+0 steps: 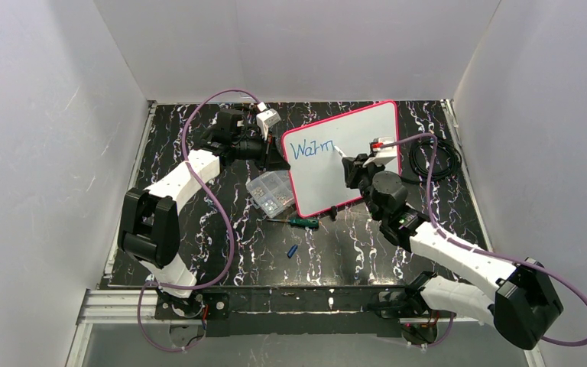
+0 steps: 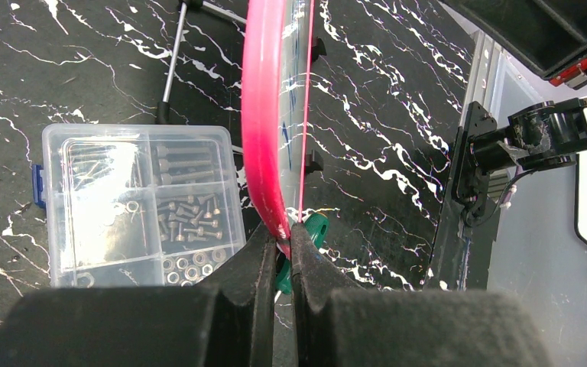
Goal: Write a sentence on the whiteboard
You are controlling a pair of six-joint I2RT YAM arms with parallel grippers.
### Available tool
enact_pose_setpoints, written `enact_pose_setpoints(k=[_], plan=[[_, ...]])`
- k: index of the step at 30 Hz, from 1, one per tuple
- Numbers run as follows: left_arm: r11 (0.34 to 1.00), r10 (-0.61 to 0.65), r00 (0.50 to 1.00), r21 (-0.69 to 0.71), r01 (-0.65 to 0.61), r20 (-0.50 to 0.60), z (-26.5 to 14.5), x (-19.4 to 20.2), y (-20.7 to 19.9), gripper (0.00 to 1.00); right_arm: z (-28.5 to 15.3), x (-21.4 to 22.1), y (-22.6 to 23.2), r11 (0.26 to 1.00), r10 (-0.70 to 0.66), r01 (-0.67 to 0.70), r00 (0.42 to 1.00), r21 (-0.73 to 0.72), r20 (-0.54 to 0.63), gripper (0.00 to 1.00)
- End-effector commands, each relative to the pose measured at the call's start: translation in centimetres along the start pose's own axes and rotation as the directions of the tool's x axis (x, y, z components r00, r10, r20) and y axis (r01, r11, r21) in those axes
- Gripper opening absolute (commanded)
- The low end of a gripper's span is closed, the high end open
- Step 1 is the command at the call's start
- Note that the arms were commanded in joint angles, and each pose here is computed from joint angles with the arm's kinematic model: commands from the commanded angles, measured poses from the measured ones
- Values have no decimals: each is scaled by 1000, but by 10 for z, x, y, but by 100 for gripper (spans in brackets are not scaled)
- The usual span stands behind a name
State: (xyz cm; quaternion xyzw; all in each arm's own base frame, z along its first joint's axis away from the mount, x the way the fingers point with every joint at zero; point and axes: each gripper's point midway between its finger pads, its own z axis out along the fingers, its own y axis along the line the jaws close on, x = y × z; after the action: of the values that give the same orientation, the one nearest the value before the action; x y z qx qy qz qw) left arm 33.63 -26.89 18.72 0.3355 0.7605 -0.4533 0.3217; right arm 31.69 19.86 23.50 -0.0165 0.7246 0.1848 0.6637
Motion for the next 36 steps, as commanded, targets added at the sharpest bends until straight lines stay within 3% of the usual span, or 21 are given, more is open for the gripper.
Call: enact_pose_setpoints(k=[1, 22, 36], plan=[[996, 81, 996, 40, -82, 30, -11, -18, -26, 0, 9, -35, 7, 1000, 18, -18, 995, -6, 97, 1], [996, 82, 996, 41, -83, 32, -12, -19, -26, 0, 14, -34, -14, 997, 11, -18, 994, 69, 106, 1], [996, 81, 996, 42, -82, 32, -12, -19, -26, 0, 10, -51, -1, 999, 33, -33, 990, -7, 135, 1]])
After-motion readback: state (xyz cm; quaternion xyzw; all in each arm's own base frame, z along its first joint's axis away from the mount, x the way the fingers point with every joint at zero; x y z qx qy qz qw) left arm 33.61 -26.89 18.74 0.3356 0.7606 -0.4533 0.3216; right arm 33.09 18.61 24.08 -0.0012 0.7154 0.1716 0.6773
